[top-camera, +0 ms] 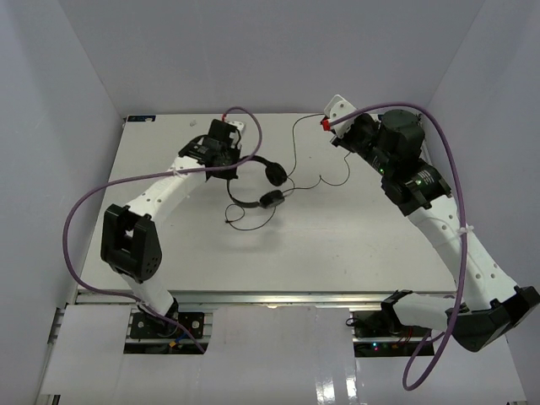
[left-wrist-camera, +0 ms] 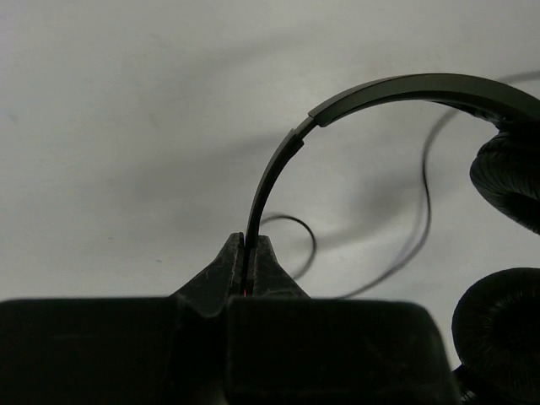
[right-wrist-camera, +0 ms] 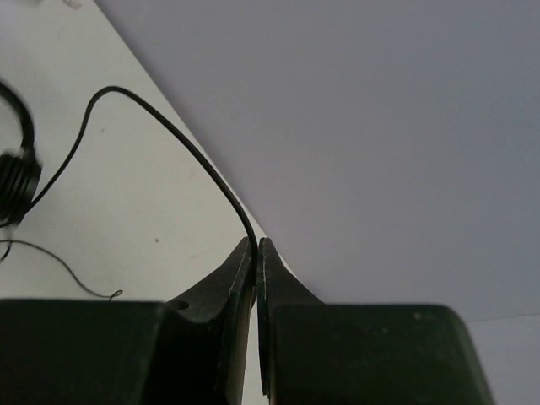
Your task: Wrap the headphones
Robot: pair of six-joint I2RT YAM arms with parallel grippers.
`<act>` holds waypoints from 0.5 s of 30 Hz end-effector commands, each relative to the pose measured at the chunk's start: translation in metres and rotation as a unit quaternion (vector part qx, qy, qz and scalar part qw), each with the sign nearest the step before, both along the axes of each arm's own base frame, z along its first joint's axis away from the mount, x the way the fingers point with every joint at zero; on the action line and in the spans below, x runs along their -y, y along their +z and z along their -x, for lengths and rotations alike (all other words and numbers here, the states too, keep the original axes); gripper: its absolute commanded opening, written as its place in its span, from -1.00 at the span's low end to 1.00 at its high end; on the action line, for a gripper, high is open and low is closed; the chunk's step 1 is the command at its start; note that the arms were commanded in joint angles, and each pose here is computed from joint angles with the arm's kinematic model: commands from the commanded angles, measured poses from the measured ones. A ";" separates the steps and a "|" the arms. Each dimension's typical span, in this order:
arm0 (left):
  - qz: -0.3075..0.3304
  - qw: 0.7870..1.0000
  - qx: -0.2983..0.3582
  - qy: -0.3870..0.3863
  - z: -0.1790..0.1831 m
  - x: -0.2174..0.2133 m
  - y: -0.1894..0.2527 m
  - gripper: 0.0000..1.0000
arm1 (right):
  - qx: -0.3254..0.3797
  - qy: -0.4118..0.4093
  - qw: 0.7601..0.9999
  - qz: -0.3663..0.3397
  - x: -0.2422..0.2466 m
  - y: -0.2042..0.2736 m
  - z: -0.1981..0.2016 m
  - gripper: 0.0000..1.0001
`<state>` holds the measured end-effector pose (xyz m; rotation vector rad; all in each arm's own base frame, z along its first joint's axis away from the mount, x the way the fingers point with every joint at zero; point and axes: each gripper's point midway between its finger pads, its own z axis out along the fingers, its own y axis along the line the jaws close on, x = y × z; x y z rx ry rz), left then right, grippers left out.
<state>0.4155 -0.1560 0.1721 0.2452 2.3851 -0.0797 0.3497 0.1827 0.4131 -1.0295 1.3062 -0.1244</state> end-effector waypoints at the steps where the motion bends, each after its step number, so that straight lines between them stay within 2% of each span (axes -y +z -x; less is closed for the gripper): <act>1: -0.013 0.995 0.043 -0.089 0.025 0.034 0.022 -1.00 | 0.048 0.023 0.998 -0.032 -0.012 0.049 -0.003 -0.85; 10: 0.050 0.973 0.069 -0.216 0.079 0.080 0.027 -1.00 | 0.033 0.013 0.999 -0.036 -0.017 0.019 -0.033 -0.85; 15: 0.061 0.959 0.075 -0.267 0.106 0.100 0.029 -1.00 | 0.032 0.001 0.998 -0.047 -0.016 0.013 -0.052 -0.85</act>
